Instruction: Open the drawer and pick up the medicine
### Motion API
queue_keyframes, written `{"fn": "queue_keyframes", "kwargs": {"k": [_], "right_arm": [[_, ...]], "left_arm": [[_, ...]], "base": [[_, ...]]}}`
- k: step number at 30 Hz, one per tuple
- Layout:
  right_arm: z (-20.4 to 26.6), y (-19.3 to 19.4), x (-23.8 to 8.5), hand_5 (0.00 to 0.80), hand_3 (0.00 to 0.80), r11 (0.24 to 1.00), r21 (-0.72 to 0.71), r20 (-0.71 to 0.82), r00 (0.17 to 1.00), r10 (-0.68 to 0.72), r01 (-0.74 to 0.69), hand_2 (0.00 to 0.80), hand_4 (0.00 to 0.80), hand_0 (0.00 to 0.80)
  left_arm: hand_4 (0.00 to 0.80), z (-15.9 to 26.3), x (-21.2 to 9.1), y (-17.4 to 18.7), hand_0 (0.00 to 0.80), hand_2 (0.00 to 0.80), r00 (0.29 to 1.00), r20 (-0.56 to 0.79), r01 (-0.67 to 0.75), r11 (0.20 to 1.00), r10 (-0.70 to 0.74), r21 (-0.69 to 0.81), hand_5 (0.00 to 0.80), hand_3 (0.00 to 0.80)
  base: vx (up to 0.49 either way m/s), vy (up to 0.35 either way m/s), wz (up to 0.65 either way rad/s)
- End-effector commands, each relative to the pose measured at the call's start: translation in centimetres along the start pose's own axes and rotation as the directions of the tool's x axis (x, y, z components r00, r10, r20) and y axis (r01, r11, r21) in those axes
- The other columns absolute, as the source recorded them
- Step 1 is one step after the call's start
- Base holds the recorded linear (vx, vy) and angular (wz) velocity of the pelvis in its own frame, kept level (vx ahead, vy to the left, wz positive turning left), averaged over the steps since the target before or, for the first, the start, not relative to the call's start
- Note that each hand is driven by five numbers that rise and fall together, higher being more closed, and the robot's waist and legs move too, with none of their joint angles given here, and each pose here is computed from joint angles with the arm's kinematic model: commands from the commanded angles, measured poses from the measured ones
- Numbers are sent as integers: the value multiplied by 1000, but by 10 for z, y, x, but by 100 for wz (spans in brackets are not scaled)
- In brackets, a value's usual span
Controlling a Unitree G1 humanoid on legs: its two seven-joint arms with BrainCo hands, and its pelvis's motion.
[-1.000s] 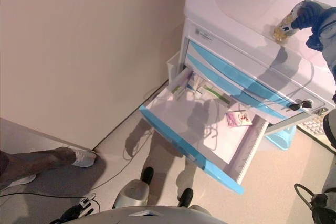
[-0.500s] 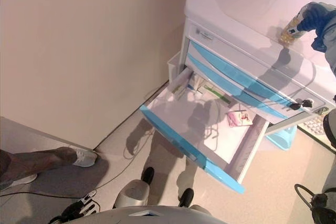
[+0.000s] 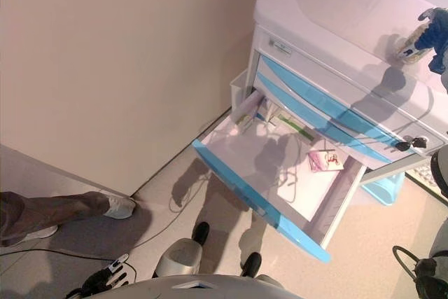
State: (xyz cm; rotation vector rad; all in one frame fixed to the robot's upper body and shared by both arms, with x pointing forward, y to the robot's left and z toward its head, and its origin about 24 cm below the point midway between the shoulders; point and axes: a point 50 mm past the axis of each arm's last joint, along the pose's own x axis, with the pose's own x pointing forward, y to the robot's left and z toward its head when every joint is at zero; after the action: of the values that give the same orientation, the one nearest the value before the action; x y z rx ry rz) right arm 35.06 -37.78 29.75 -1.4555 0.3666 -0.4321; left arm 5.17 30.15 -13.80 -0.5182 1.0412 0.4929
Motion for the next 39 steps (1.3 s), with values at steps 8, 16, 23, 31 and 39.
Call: {"fn": "queue_keyframes", "kwargs": {"k": [8, 16, 23, 31, 39], "right_arm": [[11, -40, -6, 0, 0, 977, -58, 17, 979, -204, 205, 0, 0, 0], [19, -62, -12, 0, 0, 952, -49, 43, 953, -301, 303, 0, 0, 0], [19, -88, -20, 0, 0, 908, -50, 26, 909, -416, 416, 0, 0, 0], [12, -128, -38, 0, 0, 851, -92, 16, 855, -518, 517, 0, 0, 0], [16, -161, -60, 0, 0, 825, -35, 51, 825, -563, 565, 0, 0, 0]], "left_arm": [[0, -5, -9, 20, 0, 0, 999, -39, -25, 995, 29, 99, 0, 0], [0, -11, -9, 19, 0, 0, 998, -49, -28, 996, 33, 87, 0, 0], [0, -16, -10, 19, 0, 0, 998, -60, -33, 997, 37, 73, 0, 0], [0, -21, -13, 25, 0, 0, 996, -71, -50, 997, 54, 55, 0, 0], [0, -21, -13, 21, 0, 0, 999, -49, -14, 999, 16, 38, 0, 0]], "base": [[0, 0, 0], [0, 0, 0], [7, 5, -2], [4, 5, -5], [-24, 12, -8]]}}
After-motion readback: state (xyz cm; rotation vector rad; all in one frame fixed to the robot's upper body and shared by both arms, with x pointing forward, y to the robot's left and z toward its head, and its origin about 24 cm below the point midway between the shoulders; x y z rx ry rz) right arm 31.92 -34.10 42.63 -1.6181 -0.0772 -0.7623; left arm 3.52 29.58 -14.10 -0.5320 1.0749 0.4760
